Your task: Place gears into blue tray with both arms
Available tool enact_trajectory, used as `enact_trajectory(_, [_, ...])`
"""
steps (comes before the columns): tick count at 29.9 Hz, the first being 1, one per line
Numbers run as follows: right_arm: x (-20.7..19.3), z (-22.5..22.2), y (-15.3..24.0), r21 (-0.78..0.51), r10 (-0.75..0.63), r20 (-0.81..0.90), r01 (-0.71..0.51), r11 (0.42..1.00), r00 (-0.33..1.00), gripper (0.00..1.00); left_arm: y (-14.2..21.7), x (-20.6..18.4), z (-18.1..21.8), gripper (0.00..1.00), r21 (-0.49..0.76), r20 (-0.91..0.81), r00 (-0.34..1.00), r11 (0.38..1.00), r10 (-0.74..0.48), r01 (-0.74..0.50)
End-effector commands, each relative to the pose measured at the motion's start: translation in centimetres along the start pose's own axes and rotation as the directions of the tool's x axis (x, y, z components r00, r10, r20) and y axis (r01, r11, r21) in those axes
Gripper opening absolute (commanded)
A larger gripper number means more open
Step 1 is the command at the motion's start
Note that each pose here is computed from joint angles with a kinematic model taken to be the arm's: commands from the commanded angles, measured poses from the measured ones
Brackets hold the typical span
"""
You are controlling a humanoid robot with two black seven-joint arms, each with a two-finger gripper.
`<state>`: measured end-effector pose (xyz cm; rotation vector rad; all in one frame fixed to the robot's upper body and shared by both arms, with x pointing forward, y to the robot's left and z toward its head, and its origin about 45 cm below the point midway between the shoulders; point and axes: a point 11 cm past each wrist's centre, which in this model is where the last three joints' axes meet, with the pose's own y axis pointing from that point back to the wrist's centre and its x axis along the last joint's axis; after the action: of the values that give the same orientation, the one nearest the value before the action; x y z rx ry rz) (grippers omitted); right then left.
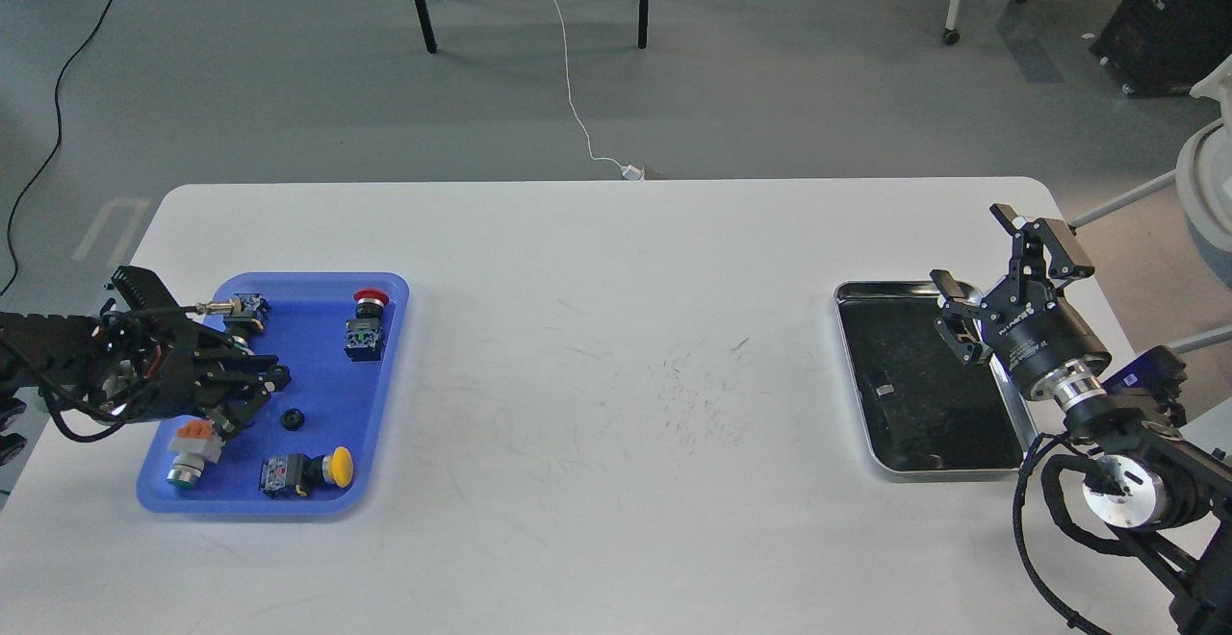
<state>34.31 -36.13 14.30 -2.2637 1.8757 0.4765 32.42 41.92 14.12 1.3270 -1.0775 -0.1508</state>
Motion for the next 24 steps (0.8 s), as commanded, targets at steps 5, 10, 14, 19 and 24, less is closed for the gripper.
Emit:
enact_trajectory(5, [0.0, 0.0, 0.0, 0.0, 0.0, 0.0, 0.0, 1.0, 1.0, 0.98, -0.8, 0.4, 0.7, 0.31, -0.018, 0.003, 1.0, 1.0, 0.011, -0.011])
enact_trajectory(10, [0.1, 0.0, 0.0, 0.0, 0.001, -0.001, -0.001, 1.0, 1.0, 0.98, -0.8, 0.4, 0.6, 0.7, -0.017, 0.003, 1.0, 1.0, 0.01, -0.01])
enact_trajectory(14, [0.0, 0.0, 0.0, 0.0, 0.001, -0.001, -0.001, 1.0, 1.0, 0.98, -0.3, 1.0, 0.0, 0.86, -0.001, 0.006, 1.0, 1.0, 0.027, -0.027])
enact_trajectory(19, [0.1, -0.2, -0.1, 0.006, 0.004, -0.002, -0.004, 1.0, 1.0, 0.98, 1.8, 8.2, -2.0, 0.88, 0.044, -0.049, 0.963, 0.964, 0.265, -0.263])
enact_trajectory(24, [0.3, -0.8, -0.4, 0.016, 0.012, -0.017, -0.012, 1.0, 1.0, 0.98, 3.6, 15.7, 1.3, 0.91, -0.038, -0.382, 0.757, 0.809, 0.53, -0.586])
